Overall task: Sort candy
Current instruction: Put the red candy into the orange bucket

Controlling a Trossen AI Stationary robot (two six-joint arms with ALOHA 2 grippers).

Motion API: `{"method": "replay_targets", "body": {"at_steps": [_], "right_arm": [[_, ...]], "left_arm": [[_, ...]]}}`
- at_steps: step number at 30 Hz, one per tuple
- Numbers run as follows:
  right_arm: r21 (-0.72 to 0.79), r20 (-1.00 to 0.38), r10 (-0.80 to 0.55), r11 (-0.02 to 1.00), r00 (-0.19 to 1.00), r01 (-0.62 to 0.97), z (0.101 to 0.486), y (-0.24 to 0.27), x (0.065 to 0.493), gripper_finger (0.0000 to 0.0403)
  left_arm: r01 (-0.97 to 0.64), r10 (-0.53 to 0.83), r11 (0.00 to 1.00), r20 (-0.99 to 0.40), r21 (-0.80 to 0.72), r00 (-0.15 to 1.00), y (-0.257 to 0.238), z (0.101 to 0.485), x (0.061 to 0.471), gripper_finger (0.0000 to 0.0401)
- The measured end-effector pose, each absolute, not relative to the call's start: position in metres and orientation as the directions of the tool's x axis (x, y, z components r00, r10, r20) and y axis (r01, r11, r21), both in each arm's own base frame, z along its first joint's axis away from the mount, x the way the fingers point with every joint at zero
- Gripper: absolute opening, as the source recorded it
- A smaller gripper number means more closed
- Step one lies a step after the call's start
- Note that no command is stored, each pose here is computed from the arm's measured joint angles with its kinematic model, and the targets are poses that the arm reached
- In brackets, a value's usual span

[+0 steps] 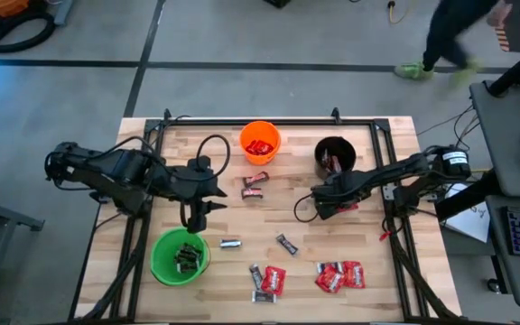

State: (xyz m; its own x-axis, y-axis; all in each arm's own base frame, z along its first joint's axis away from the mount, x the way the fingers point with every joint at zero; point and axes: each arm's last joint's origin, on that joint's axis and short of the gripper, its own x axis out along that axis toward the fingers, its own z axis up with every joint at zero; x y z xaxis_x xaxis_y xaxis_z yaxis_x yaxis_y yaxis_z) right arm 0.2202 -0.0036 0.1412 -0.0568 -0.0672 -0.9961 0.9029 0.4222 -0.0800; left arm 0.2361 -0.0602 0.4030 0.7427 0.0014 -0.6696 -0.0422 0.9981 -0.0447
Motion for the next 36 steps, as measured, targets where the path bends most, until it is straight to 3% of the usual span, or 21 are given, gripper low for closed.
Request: {"method": "replay_targets", "body": {"at_steps": [8, 17, 23, 30, 36], "right_arm": [[-0.082, -0.996, -0.051, 0.437, -0.067, 0.896, 0.134, -0.003, 0.224, 0.0175], [-0.049, -0.999, -0.031, 0.476, -0.039, 0.878, 0.135, -0.002, 0.226, 0.0023], [-0.032, -0.999, -0.008, 0.502, -0.032, 0.865, 0.143, 0.000, 0.222, 0.0011], [0.264, -0.962, 0.092, 0.560, 0.257, 0.785, 0.202, 0.014, 0.237, 0.0009], [0.516, -0.802, 0.101, 0.614, 0.589, 0.597, 0.264, 0.014, 0.258, 0.0009]], "left_arm": [[-0.045, 0.003, 0.998, -0.670, -0.045, 0.743, -0.060, 0.403, 0.236, 0.0115], [-0.046, 0.004, 0.998, -0.670, -0.045, 0.743, -0.059, 0.403, 0.236, 0.0115], [-0.046, 0.004, 0.998, -0.669, -0.046, 0.743, -0.059, 0.403, 0.236, 0.0115], [-0.049, 0.004, 0.998, -0.669, -0.048, 0.743, -0.060, 0.403, 0.238, 0.0115], [-0.053, 0.007, 0.997, -0.670, -0.048, 0.742, -0.060, 0.400, 0.243, 0.0115]]}}
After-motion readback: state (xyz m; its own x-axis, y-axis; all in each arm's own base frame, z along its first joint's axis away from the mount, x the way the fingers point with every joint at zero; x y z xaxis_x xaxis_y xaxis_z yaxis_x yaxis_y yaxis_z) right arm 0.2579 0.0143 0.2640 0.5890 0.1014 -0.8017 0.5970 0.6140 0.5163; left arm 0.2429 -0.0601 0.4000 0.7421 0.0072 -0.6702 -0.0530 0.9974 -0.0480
